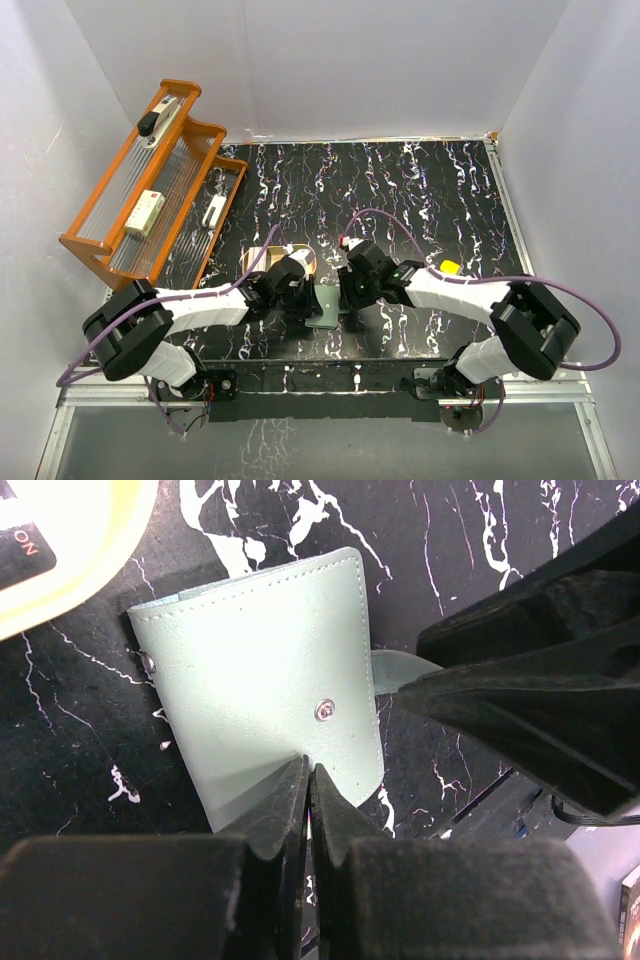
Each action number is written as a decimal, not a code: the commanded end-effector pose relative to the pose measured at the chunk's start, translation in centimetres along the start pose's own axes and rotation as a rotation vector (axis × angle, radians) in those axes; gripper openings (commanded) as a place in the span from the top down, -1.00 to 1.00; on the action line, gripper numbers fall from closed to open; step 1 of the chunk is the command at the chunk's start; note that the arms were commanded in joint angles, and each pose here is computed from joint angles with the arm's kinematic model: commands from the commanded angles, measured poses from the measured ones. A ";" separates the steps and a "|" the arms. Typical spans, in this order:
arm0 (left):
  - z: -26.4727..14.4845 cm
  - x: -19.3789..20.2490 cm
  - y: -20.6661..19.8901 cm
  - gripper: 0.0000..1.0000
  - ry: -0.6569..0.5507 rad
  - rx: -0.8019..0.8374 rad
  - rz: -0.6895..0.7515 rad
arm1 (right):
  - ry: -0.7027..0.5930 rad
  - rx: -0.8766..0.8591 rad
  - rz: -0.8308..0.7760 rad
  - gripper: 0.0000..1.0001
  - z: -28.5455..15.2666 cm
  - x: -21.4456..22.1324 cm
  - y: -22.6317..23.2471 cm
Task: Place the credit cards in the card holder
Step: Close the card holder at the center of the board.
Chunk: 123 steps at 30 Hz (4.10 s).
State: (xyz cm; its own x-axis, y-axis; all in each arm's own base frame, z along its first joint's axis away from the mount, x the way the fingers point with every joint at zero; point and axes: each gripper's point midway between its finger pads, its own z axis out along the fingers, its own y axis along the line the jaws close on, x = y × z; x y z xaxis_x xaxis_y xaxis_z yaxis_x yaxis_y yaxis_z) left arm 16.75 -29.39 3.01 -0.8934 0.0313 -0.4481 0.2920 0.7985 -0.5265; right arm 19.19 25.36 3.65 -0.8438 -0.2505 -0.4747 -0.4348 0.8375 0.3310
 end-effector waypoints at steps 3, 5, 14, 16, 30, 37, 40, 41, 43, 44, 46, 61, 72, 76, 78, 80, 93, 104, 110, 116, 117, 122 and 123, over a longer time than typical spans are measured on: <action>0.4 0.1 0.7 1.00 -0.029 -0.032 -0.051 | -0.130 -0.004 0.163 0.57 -2.5 -2.4 1.1; 0.4 0.1 0.7 1.00 -0.036 -0.029 -0.074 | -0.140 -0.030 0.195 0.58 -2.7 -2.3 1.5; 1.3 0.9 0.6 1.00 -0.021 -0.075 -0.113 | -0.155 0.023 0.236 0.45 -2.8 -2.0 0.5; 1.8 1.4 0.4 1.00 -0.002 -0.081 -0.122 | -0.154 0.029 0.223 0.44 -3.0 -2.0 0.4; 2.2 2.1 0.2 1.00 0.017 -0.097 -0.158 | -0.138 0.214 0.119 0.35 -4.7 -1.8 -2.7; 2.5 2.2 0.0 1.00 0.027 -0.096 -0.161 | -0.127 0.182 0.103 0.37 -4.5 -1.9 -2.1; 2.4 2.2 0.1 1.00 0.028 -0.099 -0.163 | -0.124 0.165 0.114 0.49 -4.3 -1.7 -1.9; 2.3 2.2 0.0 1.00 0.028 -0.097 -0.164 | -0.121 0.157 0.116 0.49 -4.1 -1.7 -1.7; 2.2 2.1 0.0 1.00 0.023 -0.093 -0.167 | -0.112 0.148 0.119 0.49 -3.8 -1.4 -1.6; 2.2 2.1 -0.1 1.00 0.022 -0.090 -0.167 | -0.111 0.145 0.121 0.50 -3.7 -1.4 -1.6; 2.2 2.0 -0.3 1.00 0.020 -0.085 -0.168 | -0.108 0.146 0.120 0.58 -3.5 -1.4 -1.6; 2.3 2.1 -0.6 1.00 0.021 -0.061 -0.179 | -0.158 0.001 0.192 1.00 -2.3 -3.6 1.5; 2.1 1.9 -1.2 1.00 0.013 -0.033 -0.195 | -0.179 -0.015 0.203 1.00 -1.2 -4.5 1.9; 2.2 1.9 -1.4 0.99 0.014 -0.022 -0.200 | -0.163 -0.012 0.204 1.00 -0.8 -4.2 1.8; 2.3 1.9 -1.5 0.98 0.012 -0.018 -0.202 | -0.161 -0.009 0.206 1.00 -0.8 -4.0 1.7; 2.4 1.9 -1.5 0.98 0.015 -0.016 -0.203 | -0.163 -0.008 0.204 1.00 -0.8 -4.1 1.7; 2.5 2.0 -1.2 0.97 0.019 -0.030 -0.201 | -0.169 -0.008 0.199 1.00 -0.9 -4.8 2.0; 2.5 2.1 -1.0 0.96 0.014 -0.037 -0.201 | -0.130 0.000 0.200 1.00 -0.1 -3.7 1.7; 2.5 2.1 -1.0 0.95 0.014 -0.035 -0.200 | -0.106 -0.008 0.202 1.00 0.4 -3.5 1.8; 2.4 2.1 -0.9 0.94 0.009 -0.039 -0.197 | -0.099 -0.017 0.209 1.00 0.6 -3.4 2.0; 2.4 2.1 -0.9 0.94 0.009 -0.040 -0.197 | -0.094 -0.017 0.213 1.00 0.7 -3.2 2.0; 2.3 2.2 -0.8 0.94 0.013 -0.042 -0.197 | -0.083 -0.021 0.227 1.00 0.8 -2.4 1.9; 2.3 2.1 -0.9 0.94 0.011 -0.043 -0.197 | -0.085 -0.021 0.226 1.00 0.7 -2.5 1.9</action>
State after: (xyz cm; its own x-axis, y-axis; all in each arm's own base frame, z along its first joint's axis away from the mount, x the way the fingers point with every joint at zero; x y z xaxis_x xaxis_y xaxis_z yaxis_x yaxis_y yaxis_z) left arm 16.85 -33.19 2.98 -0.9204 -0.1664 -0.3539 0.1084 0.7610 -0.6396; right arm 20.83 27.20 4.30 -0.8935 -0.0212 -0.4485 -0.2347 0.8737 0.4262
